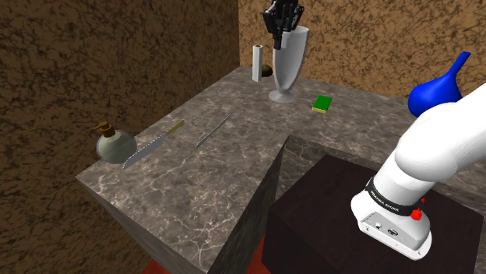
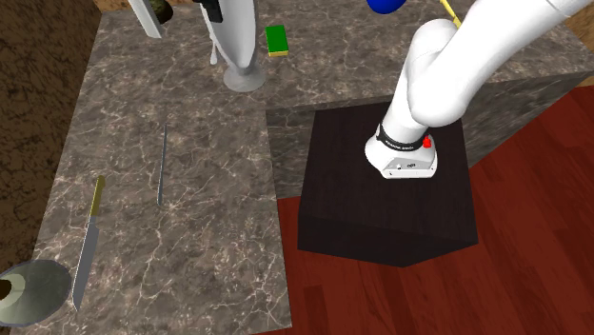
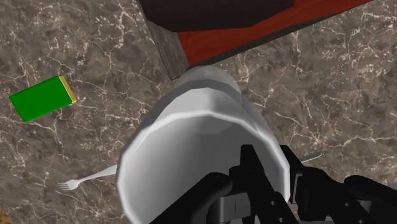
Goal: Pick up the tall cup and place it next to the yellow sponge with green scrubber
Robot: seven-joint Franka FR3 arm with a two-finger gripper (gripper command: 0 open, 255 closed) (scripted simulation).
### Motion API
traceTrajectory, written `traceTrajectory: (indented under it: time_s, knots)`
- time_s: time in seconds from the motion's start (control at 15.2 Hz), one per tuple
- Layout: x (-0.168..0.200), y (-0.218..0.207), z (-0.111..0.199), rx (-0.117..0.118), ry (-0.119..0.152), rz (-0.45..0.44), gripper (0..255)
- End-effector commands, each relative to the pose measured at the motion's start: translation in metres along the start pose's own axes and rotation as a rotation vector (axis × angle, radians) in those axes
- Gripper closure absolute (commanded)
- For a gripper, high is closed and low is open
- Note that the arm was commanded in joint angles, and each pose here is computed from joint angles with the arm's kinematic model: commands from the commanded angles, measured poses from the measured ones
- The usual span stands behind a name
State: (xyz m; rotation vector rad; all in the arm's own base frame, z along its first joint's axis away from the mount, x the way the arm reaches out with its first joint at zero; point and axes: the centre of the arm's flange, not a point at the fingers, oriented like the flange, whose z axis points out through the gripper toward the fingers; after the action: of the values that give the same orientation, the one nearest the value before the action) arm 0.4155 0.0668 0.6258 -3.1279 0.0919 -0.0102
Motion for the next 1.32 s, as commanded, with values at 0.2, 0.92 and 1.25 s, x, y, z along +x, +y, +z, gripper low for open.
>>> traceTrajectory:
  time_s: [0.2,0.92,1.25]
  knots:
    - [0.015,0.066,0.014,0.000,0.001,-0.002,255]
    - [0.050,0.204,0.042,0.000,0.001,-0.002,255]
    - [0.066,0.267,0.055,0.000,0.001,-0.002,255]
